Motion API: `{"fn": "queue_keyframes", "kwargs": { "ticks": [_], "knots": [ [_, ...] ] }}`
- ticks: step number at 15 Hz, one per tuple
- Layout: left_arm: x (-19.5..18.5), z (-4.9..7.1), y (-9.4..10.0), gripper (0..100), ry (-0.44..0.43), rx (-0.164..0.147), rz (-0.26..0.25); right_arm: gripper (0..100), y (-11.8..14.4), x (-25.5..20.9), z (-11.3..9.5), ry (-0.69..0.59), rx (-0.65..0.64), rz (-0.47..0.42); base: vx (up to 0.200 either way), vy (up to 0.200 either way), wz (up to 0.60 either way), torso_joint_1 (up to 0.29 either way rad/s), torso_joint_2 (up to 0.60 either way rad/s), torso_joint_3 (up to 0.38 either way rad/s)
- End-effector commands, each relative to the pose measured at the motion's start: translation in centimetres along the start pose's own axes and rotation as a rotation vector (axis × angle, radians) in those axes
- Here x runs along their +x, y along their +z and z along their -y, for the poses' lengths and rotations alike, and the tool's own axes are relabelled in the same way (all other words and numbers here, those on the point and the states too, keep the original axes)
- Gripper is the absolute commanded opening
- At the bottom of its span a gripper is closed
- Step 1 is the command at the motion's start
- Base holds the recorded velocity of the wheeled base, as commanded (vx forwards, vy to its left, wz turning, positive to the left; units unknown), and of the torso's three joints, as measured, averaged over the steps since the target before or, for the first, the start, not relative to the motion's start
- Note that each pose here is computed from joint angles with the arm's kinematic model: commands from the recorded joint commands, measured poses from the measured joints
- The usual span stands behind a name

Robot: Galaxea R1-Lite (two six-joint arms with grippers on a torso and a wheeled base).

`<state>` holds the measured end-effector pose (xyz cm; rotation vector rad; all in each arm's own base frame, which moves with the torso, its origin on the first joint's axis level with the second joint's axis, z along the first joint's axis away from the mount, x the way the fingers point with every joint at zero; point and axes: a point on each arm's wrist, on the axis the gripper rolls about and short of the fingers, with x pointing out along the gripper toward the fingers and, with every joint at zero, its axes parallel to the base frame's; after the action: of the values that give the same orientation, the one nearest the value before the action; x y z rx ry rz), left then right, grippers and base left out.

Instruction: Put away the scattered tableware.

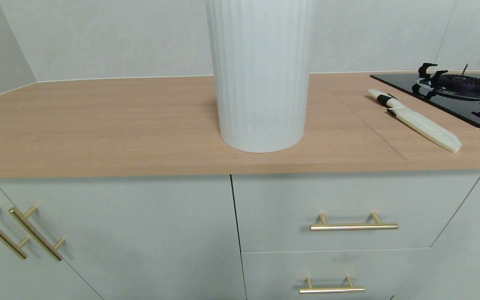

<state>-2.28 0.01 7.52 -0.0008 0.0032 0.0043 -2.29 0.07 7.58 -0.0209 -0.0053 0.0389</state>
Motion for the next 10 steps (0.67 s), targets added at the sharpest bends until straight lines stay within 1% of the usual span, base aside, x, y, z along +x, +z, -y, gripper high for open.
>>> {"fn": "queue_keyframes", "kwargs": {
  "ticks": [1, 10],
  "knots": [
    [0.00, 0.00, 0.00, 100, 0.000, -0.001, 0.000, 100, 0.01, 0.01, 0.00, 0.001, -0.002, 0.000, 0.000, 0.000, 0.00, 0.000, 0.00, 0.000],
    [0.00, 0.00, 0.00, 100, 0.000, -0.001, 0.000, 100, 0.00, 0.01, 0.00, 0.001, -0.002, -0.002, 0.000, 0.000, 0.00, 0.000, 0.00, 0.000]
  ]
}}
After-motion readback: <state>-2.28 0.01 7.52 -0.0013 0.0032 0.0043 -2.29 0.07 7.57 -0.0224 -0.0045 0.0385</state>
